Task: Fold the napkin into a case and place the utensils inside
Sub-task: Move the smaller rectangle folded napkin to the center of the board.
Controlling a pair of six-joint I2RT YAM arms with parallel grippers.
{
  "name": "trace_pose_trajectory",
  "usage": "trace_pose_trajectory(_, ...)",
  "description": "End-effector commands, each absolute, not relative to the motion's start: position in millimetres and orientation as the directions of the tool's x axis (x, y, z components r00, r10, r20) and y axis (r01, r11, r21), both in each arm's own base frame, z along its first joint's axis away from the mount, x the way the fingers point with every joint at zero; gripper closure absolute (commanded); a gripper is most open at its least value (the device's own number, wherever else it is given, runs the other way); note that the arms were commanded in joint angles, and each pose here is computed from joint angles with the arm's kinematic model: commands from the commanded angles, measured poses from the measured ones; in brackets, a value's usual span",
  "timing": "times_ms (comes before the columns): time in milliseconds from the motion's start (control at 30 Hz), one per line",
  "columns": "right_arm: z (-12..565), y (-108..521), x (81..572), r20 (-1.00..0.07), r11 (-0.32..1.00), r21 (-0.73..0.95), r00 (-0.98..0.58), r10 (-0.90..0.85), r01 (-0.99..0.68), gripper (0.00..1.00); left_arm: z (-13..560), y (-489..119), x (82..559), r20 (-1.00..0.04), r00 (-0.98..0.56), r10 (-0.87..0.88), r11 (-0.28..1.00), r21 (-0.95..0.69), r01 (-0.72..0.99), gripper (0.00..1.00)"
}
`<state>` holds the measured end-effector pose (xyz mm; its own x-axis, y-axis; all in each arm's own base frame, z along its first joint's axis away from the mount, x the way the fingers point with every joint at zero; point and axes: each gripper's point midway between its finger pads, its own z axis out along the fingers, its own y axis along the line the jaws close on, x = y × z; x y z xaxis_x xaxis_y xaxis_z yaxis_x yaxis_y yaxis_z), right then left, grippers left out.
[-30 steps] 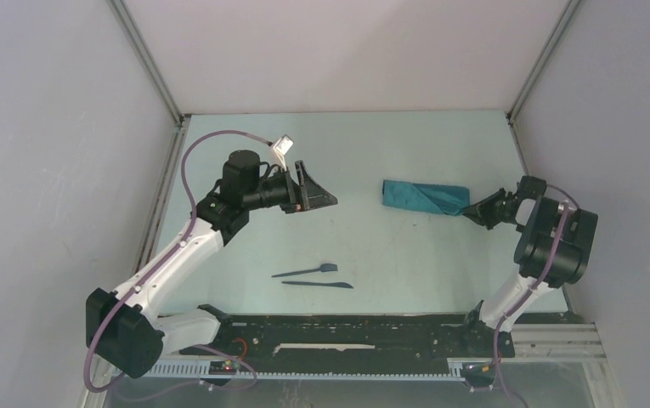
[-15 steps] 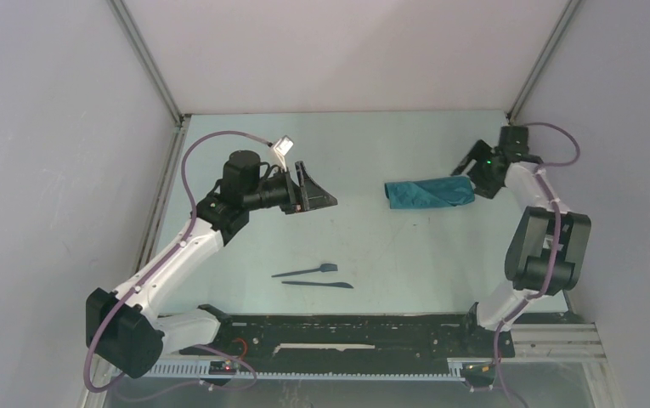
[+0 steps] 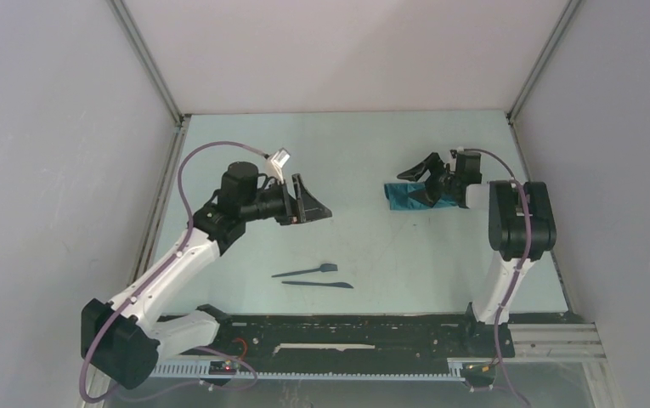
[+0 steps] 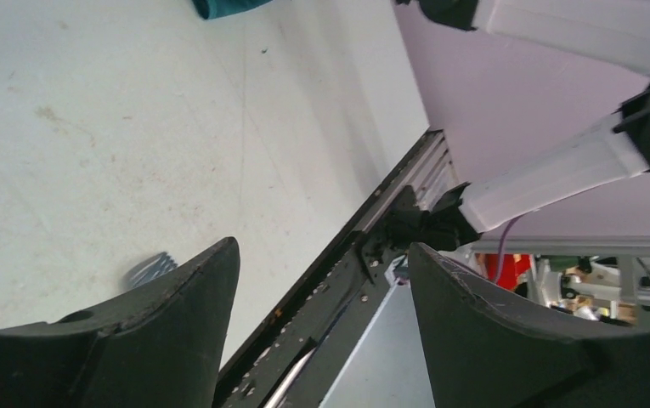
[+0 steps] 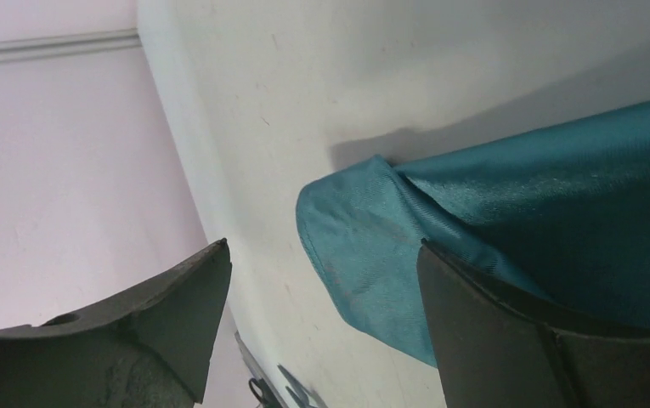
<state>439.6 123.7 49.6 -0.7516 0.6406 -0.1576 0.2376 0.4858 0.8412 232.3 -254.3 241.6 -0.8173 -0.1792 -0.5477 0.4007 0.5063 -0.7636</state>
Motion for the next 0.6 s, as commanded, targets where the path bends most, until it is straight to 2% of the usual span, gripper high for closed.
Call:
trace_pose_trajectory(0,62,125,444,-0.178,0.447,0.878,-0.749,0.638,0.173,0.12,219,-246,228,-0.567,-0.816,-0.114,0.567,-0.711,0.415,0.22)
trace_pose_trajectory(133,92,129,425,-0.213,0.509,0.849,-0.788,0.578,0.144,0.11,167,-231,223,-0.517,-0.856,0.024,0.712,-0.592,0.378,0.22)
trace_pose_trajectory(233,118,132,394,-0.32,0.651,0.755,-0.821,0.473,0.08,0.11,129,-218,216,-0.461,-0.87,0.175,0.814,-0.429,0.391,0.22)
trace_pose_trajectory(333,132,149,353,-0.393,0.752,0.659,-0.86,0.327,-0.016,0.1,106,-215,208,-0.376,-0.872,0.314,0.834,-0.33,0.442,0.22)
trace_pose_trajectory(400,124,165,323,-0.396,0.793,0.607,-0.888,0.234,-0.062,0.11,97,-215,208,-0.342,-0.875,0.342,0.835,-0.318,0.45,0.22)
trace_pose_trajectory(500,109,180,286,-0.396,0.824,0.556,-0.906,0.152,-0.104,0.11,86,-220,207,-0.309,-0.867,0.391,0.822,-0.307,0.48,0.27)
trace_pose_trajectory(567,105,198,265,-0.385,0.796,0.585,-0.917,0.104,-0.155,0.11,77,-220,201,-0.276,-0.846,0.456,0.81,-0.266,0.523,0.28)
